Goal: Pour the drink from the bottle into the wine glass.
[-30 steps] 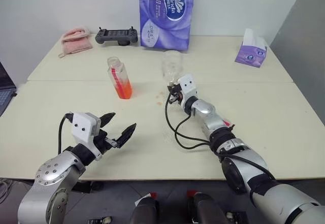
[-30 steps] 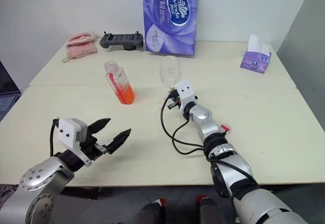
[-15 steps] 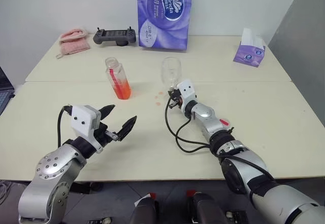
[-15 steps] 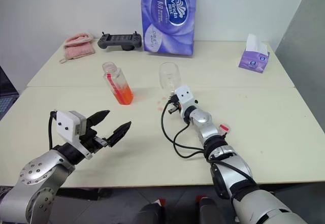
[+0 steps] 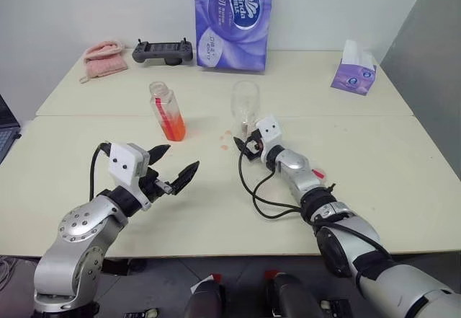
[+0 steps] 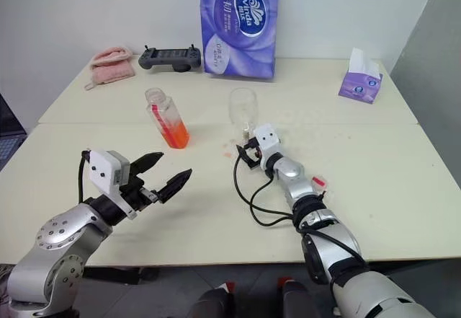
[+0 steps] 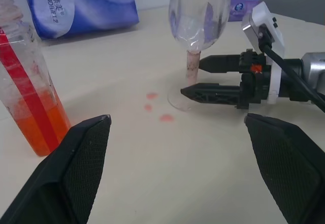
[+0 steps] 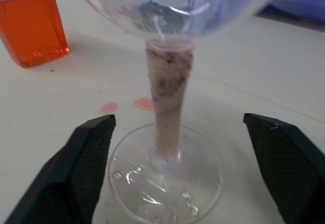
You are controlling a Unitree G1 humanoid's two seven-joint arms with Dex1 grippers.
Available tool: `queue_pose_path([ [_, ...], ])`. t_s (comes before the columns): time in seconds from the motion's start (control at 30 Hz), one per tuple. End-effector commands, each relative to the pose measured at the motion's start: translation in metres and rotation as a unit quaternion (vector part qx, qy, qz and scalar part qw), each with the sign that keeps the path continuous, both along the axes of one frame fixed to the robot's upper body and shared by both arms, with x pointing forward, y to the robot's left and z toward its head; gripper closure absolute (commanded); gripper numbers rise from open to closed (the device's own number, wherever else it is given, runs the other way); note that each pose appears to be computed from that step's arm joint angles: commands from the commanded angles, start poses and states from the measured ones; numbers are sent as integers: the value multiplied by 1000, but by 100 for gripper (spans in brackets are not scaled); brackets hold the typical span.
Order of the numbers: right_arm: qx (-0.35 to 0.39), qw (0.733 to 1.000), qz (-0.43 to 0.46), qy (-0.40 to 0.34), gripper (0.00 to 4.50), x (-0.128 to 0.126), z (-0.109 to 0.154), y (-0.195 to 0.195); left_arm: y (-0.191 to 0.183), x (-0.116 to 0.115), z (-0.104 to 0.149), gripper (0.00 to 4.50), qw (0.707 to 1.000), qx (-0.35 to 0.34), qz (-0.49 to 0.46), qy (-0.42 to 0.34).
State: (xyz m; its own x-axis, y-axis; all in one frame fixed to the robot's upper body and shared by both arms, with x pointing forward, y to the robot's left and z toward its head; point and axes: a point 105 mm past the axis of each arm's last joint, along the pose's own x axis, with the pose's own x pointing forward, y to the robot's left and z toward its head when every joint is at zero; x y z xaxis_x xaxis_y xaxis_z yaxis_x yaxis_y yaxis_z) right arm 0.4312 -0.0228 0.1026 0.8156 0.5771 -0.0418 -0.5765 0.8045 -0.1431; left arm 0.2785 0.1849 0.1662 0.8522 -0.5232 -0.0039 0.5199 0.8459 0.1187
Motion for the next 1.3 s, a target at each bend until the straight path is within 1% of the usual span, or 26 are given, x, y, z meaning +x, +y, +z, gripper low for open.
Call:
queue_pose_path([
  [0.03, 8, 999, -4, -40, 2, 1, 17, -10, -4, 0, 6, 0, 1000, 5, -11, -15],
  [0.1, 5, 999, -6, -47, 2, 0, 17, -20, -2, 0, 6, 0, 1000, 4, -9, -15],
  [0.17, 5, 998, 5, -58, 2, -7, 22, -34, 4, 1, 6, 0, 1000, 1, 4, -16],
  [0.23, 25, 996, 43, -75, 2, -28, 38, -43, 13, 2, 6, 0, 1000, -4, 24, -16],
  [0.3, 58, 991, 91, -72, 2, -56, 56, -45, 21, 4, 5, 0, 999, -15, 46, -17],
  [0.33, 60, 989, 118, -74, 2, -73, 64, -45, 25, 7, 3, 0, 998, -24, 61, -18],
  [0.4, 46, 985, 150, -76, 2, -99, 74, -45, 34, 13, -1, 0, 995, -33, 88, -20],
  [0.5, 42, 984, 160, -69, 2, -116, 79, -45, 43, 20, -3, 0, 992, -41, 115, -30],
  [0.63, 64, 981, 174, -55, 2, -140, 89, -46, 59, 43, -1, 0, 977, -68, 191, -59],
  [0.7, 56, 981, 179, -47, 2, -147, 88, -46, 61, 53, 0, 0, 972, -85, 210, -66],
  [0.77, 41, 984, 165, -42, 2, -147, 86, -49, 59, 62, -2, 0, 969, -94, 217, -69],
  [0.87, 43, 988, 142, -40, 2, -145, 85, -53, 53, 75, -4, 0, 970, -90, 213, -72],
  [1.03, 49, 989, 133, -45, 2, -152, 92, -51, 54, 93, 1, 0, 972, -84, 203, -82],
  [1.17, 38, 991, 120, -50, 2, -157, 95, -55, 52, 108, 5, 0, 975, -75, 189, -87],
  [1.3, 41, 992, 107, -56, 2, -160, 99, -58, 46, 119, 7, 0, 979, -69, 173, -88],
])
